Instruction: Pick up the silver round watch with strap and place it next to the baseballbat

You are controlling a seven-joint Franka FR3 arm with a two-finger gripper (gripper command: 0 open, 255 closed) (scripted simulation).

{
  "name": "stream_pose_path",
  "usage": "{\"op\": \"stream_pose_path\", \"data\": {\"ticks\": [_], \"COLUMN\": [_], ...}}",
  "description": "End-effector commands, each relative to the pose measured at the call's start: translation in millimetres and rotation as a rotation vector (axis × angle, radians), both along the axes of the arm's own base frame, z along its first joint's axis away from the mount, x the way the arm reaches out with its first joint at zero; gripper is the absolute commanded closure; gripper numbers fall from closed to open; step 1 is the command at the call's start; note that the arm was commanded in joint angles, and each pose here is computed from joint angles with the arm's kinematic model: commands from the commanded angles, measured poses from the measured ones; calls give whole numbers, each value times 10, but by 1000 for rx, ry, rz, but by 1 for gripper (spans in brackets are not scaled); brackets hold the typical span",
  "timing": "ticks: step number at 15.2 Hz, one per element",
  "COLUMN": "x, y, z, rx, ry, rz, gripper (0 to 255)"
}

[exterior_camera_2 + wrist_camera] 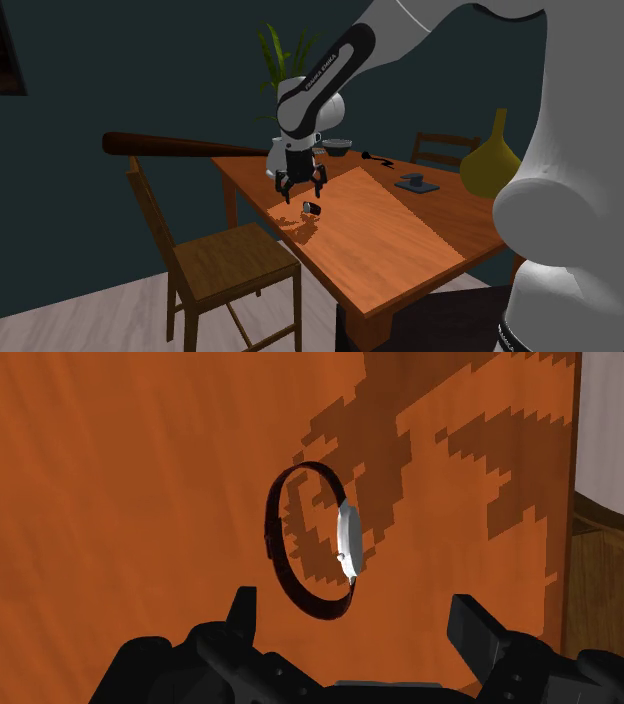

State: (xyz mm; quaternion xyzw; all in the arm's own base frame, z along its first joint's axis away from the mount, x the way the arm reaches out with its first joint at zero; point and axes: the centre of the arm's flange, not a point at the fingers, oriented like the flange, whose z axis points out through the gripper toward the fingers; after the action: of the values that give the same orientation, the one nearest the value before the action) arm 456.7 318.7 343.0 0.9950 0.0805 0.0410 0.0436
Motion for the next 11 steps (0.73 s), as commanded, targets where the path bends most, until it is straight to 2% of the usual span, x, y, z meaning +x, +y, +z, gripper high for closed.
{"op": "stream_pose_path", "data": {"ticks": [1, 5, 6, 11], "x": [4, 4, 4, 4], "y": [-1, -1, -1, -1], "z": [-12, -11, -11, -11], "rx": [0, 0, 0, 0], "ry": [0, 0, 0, 0], "rz": [0, 0, 0, 0], "gripper": [0, 0, 255, 255]}}
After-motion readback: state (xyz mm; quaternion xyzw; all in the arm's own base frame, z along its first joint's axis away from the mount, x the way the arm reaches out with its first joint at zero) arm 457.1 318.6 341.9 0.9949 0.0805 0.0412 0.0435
